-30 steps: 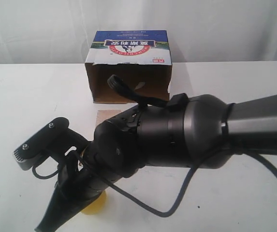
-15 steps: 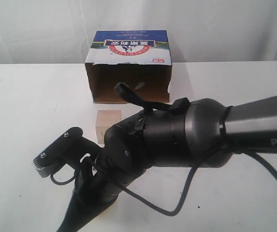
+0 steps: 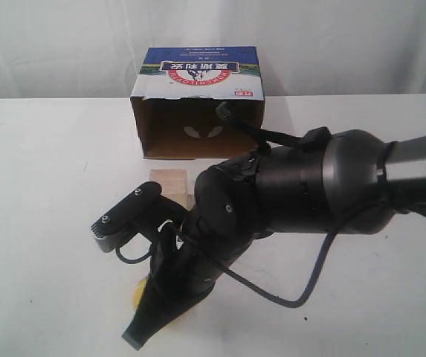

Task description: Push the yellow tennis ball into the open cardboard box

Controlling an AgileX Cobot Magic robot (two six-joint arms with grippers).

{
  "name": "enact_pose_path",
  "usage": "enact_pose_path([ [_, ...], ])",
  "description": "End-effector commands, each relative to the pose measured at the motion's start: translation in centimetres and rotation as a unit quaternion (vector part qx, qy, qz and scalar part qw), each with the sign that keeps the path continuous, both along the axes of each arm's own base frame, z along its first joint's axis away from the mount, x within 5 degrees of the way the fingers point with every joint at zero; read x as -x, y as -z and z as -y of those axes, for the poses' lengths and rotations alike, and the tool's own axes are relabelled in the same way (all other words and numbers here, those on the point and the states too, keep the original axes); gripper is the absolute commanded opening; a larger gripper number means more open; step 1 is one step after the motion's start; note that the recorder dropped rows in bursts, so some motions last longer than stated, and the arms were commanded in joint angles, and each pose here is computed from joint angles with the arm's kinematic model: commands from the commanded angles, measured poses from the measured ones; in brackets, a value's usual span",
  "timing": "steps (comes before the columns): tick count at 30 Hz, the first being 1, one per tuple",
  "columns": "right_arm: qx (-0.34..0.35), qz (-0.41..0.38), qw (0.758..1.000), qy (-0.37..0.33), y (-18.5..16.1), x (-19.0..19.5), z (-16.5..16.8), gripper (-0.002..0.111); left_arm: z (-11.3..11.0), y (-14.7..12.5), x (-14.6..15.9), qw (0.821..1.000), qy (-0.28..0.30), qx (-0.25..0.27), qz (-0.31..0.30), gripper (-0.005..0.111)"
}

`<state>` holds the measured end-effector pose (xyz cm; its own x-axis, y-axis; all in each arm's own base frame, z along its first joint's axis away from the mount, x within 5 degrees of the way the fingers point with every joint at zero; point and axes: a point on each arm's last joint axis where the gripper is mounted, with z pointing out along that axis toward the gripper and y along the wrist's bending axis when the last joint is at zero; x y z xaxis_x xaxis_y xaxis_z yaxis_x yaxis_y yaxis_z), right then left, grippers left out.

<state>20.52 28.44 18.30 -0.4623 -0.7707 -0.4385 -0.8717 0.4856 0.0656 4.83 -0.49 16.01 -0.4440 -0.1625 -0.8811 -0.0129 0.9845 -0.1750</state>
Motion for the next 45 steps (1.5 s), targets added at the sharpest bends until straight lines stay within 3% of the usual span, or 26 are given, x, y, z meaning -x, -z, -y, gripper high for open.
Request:
enact_pose_path([
  [1, 0.007, 0.004, 1.000, 0.016, -0.6, 0.1, 2.2, 0.000, 0.0, 0.4, 0.2, 1.000, 0.005, -0.003, -0.017, 0.000],
  [7, -0.021, 0.036, 0.998, 0.037, -3.5, 0.3, 4.3, 0.000, 0.0, 0.4, 0.2, 1.000, 0.005, -0.003, -0.017, 0.000],
  [14, -0.074, 0.073, 0.993, 0.052, -6.0, 0.5, 4.5, 0.000, 0.0, 0.4, 0.2, 1.000, 0.005, -0.003, -0.017, 0.000],
  [22, -0.088, 0.082, 0.991, 0.063, -3.0, -0.7, 2.4, 0.000, 0.0, 0.4, 0.2, 1.000, 0.005, -0.003, -0.017, 0.000],
  [29, -0.022, 0.037, 0.998, 0.046, 3.1, -2.4, -0.1, 0.000, 0.0, 0.4, 0.2, 1.000, 0.005, -0.003, -0.017, 0.000],
  [38, 0.022, -0.003, 0.999, 0.035, 3.3, -1.6, 0.7, 0.000, 0.0, 0.4, 0.2, 1.000, 0.005, -0.003, -0.017, 0.000],
  [45, 0.029, 0.005, 0.997, 0.067, 1.8, -2.3, 3.9, 0.000, 0.0, 0.4, 0.2, 1.000, 0.005, -0.003, -0.017, 0.000],
])
